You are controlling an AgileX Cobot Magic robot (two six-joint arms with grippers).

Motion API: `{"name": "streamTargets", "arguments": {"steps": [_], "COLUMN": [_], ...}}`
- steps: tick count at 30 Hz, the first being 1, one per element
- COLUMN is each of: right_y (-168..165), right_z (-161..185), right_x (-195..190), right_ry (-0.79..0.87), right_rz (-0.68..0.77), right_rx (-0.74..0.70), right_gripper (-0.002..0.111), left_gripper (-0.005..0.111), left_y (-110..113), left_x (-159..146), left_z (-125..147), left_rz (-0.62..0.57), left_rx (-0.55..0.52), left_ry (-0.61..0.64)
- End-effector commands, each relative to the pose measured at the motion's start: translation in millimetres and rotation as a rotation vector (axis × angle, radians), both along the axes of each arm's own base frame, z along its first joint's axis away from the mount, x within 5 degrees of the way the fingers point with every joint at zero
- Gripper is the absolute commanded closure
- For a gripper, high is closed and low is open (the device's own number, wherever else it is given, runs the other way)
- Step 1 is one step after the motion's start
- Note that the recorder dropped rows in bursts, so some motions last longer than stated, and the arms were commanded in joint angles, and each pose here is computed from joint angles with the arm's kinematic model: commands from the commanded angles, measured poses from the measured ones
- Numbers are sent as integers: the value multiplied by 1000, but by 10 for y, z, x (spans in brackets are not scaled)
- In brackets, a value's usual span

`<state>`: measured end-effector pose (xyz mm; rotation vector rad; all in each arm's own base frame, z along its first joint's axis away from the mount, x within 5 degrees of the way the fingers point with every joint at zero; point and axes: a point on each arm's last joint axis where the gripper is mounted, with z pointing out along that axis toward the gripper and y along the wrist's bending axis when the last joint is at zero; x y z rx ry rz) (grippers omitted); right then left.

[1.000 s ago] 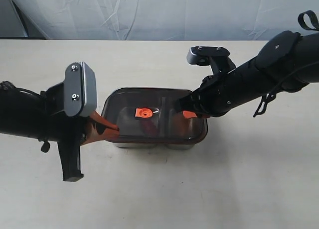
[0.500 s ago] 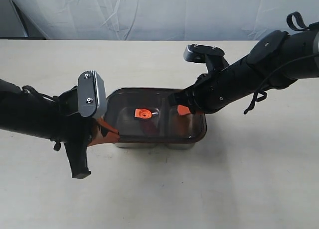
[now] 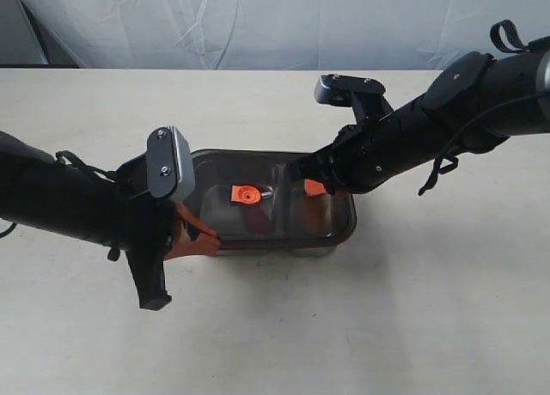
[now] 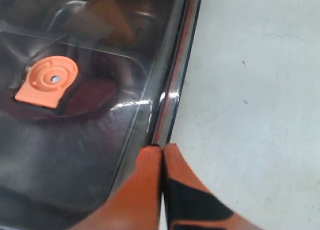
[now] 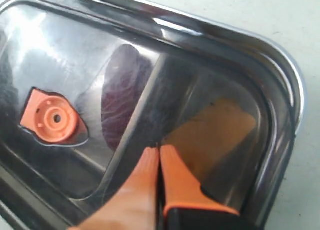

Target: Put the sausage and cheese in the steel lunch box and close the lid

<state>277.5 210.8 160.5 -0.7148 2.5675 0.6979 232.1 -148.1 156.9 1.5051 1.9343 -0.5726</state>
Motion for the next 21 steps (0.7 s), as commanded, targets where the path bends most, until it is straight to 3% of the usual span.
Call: {"name": "streamTargets", "arguments": {"steps": [1,9,21], "right_y": [-56,-120,-110], "right_z": [124,311,67], "right_x": [-101,-148,-62], "right_ry": [-22,-63,-54], "right_rz": [57,63,51], "right_rx": [-22,-49,-101], "right_gripper": [108,108,108], "left_gripper": [107,107,107], "left_y": [46,21,9], "left_x": [-5,31,-16], "left_z": [-136,-98,127], "left_rz": [-27,1,-22], "left_rx": [90,59,6], "left_ry": [-25,-23,-80]}}
